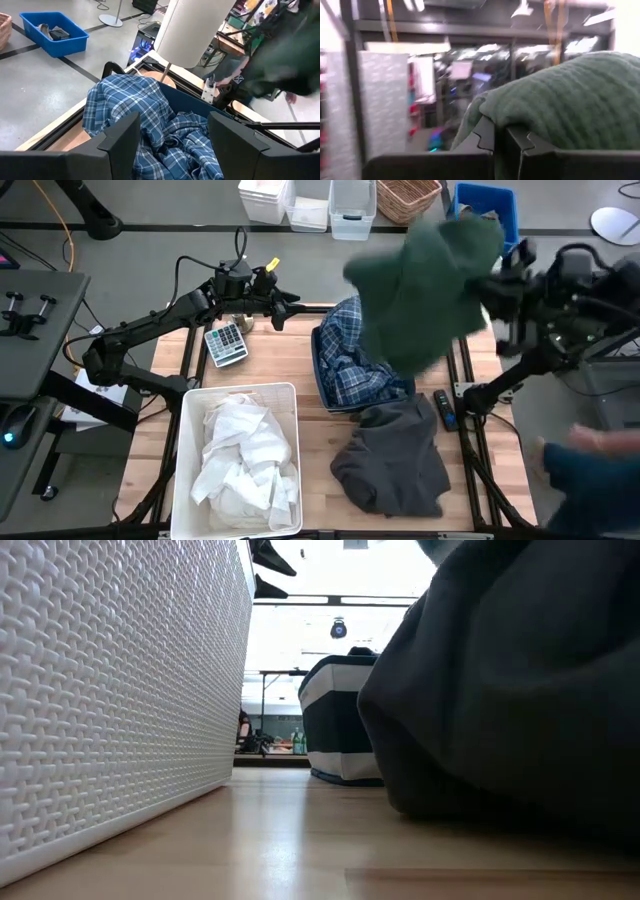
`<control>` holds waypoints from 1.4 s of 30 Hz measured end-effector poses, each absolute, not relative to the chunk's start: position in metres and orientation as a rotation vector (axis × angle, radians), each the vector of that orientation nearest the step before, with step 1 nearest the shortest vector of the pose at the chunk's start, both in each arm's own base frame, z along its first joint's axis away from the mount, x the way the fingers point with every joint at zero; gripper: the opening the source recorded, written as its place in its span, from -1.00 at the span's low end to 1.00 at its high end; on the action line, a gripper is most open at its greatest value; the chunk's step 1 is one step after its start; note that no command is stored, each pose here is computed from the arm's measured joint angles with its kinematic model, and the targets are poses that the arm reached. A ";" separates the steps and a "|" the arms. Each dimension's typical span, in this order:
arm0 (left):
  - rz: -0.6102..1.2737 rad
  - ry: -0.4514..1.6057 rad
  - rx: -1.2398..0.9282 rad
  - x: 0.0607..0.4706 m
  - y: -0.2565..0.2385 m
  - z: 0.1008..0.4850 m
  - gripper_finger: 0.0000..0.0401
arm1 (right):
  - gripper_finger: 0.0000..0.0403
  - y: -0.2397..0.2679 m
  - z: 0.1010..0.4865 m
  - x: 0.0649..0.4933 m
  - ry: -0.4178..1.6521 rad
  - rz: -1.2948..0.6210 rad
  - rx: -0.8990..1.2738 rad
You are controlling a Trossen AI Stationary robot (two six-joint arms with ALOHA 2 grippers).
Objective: Sort clothes
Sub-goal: Put the green shirt into the blue bin
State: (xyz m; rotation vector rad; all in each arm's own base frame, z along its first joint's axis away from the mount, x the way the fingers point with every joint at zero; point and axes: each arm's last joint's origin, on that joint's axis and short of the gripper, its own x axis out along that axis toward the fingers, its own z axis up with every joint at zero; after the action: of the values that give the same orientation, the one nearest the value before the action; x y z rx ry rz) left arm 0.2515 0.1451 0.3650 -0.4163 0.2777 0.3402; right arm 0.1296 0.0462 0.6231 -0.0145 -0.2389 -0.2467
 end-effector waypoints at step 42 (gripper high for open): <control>0.343 0.279 -0.416 0.251 0.145 0.365 0.10 | -1.00 -0.050 0.326 0.276 0.582 -0.616 0.387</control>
State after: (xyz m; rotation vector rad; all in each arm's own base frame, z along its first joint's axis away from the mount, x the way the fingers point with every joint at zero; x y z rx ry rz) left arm 0.2515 0.1453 0.3647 -0.4159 0.2795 0.3429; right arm 0.2756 -0.0496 0.3256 0.3866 0.5820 -0.6155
